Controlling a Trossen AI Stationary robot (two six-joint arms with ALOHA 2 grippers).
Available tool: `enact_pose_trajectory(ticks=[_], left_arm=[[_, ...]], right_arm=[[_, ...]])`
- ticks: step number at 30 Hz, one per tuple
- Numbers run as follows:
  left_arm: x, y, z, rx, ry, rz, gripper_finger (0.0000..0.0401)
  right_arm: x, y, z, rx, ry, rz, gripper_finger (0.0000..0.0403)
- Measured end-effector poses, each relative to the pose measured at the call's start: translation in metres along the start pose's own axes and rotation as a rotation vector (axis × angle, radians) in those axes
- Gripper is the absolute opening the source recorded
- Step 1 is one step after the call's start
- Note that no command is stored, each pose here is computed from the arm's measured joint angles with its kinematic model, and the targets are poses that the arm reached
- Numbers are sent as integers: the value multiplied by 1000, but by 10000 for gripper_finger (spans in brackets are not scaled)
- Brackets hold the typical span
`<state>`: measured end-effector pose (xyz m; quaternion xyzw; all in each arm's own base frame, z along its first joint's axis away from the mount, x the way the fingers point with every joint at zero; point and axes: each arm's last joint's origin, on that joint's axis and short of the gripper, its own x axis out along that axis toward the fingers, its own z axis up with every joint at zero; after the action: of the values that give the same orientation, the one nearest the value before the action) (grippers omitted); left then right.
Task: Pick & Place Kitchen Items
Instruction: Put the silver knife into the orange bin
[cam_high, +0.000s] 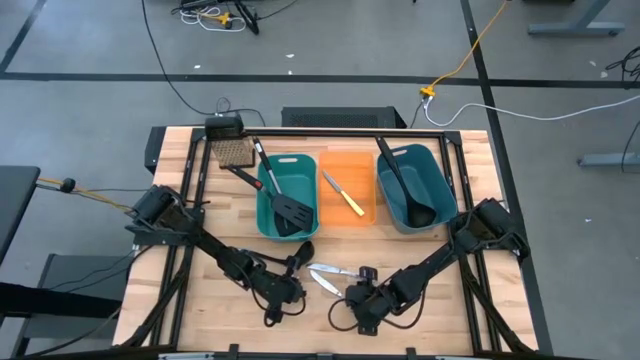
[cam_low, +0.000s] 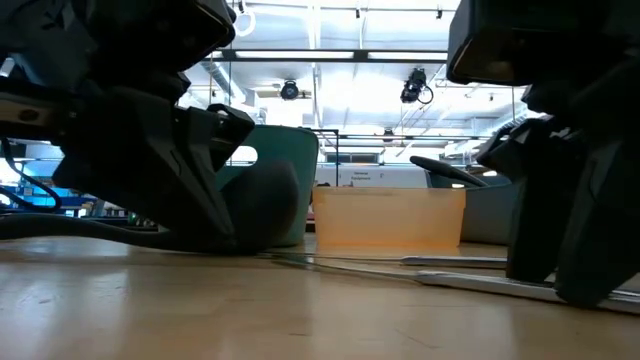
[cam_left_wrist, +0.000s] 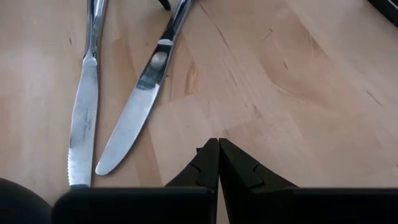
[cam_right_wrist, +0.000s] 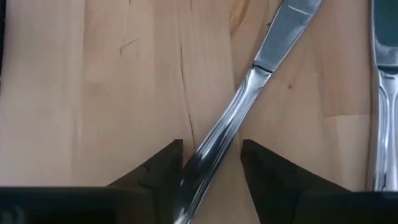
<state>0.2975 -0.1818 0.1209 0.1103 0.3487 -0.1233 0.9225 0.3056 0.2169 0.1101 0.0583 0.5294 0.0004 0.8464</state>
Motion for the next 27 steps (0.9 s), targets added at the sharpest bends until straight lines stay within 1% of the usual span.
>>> enact_pose_trajectory(ticks=[4, 10, 12, 15, 20, 22, 27], left_arm=[[0, 0, 0, 0, -1, 0, 14], [0, 0, 0, -24, -2, -4, 14], [0, 0, 0, -26, -3, -4, 14], [0, 0, 1, -30, -8, -6, 14], [-1, -3, 7, -41, -55, -108, 13], [-1, -4, 7, -41, -61, -118, 9], [2, -6, 4, -36, -49, -118, 6]], right_arm=[[1, -2, -4, -56, 22, -47, 147], [1, -4, -6, -185, 50, -58, 74], [1, -4, -6, -215, 54, -52, 57], [1, -4, -6, -213, 55, -50, 55], [1, -5, -6, -198, 49, -55, 90], [1, -5, -6, -193, 48, -56, 96], [2, -5, -6, -193, 47, -54, 78]])
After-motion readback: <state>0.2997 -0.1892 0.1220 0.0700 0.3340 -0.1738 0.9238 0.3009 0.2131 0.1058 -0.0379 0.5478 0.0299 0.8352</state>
